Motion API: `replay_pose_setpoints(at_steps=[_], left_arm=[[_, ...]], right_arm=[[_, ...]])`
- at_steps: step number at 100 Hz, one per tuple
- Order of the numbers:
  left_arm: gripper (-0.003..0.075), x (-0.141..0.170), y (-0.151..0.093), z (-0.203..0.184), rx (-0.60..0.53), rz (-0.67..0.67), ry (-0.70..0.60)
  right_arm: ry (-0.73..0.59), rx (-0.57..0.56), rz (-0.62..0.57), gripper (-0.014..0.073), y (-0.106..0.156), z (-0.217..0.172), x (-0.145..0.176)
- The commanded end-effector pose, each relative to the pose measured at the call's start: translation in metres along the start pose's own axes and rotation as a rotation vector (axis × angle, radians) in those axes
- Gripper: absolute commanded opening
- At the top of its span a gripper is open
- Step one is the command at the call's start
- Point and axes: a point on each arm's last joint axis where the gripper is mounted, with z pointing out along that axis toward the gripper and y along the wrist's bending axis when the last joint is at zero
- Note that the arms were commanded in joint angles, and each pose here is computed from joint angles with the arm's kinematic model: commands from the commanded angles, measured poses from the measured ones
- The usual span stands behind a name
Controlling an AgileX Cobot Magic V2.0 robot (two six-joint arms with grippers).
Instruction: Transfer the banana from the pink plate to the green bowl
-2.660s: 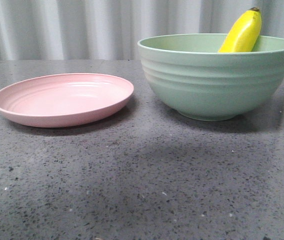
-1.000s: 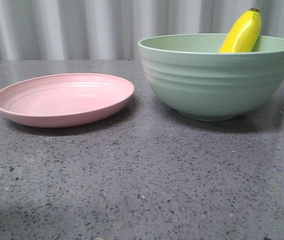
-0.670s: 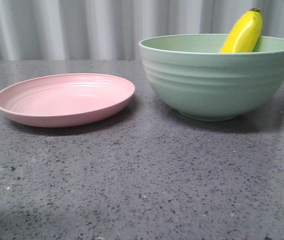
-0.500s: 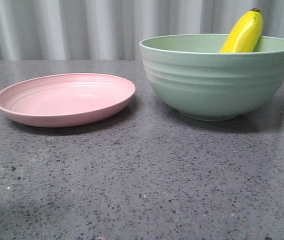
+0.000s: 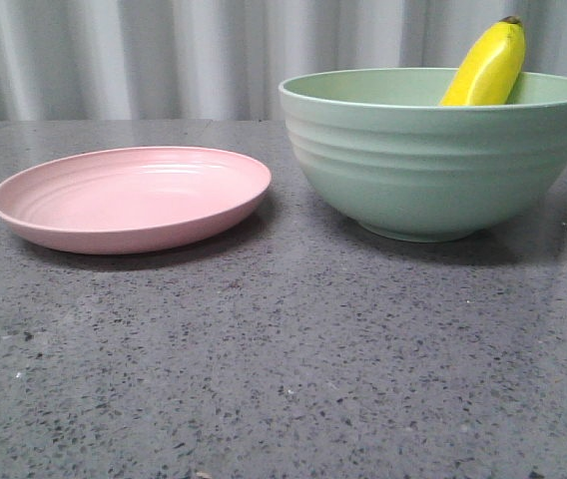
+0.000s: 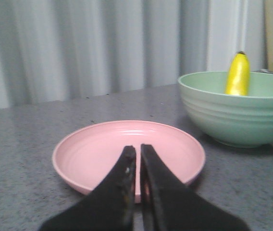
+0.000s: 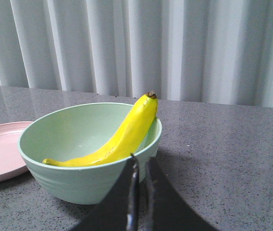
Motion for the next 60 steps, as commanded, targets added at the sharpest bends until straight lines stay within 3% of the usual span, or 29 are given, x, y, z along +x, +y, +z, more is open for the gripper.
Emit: replay_pose_setpoints(at_steps=[1, 35, 60], left_arm=[[-0.0020, -0.004, 0.007, -0.001, -0.067, -0.003, -0.066], [-0.0020, -0.013, 0.025, -0.014, -0.284, 0.033, -0.157], [-0.0020, -0.011, 0.029, -0.029, -0.392, 0.043, -0.142]], right_arm=[[-0.086, 0.006, -0.015, -0.0050, -0.001, -0.001, -0.014], [-0.086, 0.006, -0.015, -0.0050, -0.001, -0.001, -0.014], [-0.086, 0.006, -0.015, -0.0050, -0.001, -0.001, -0.014]])
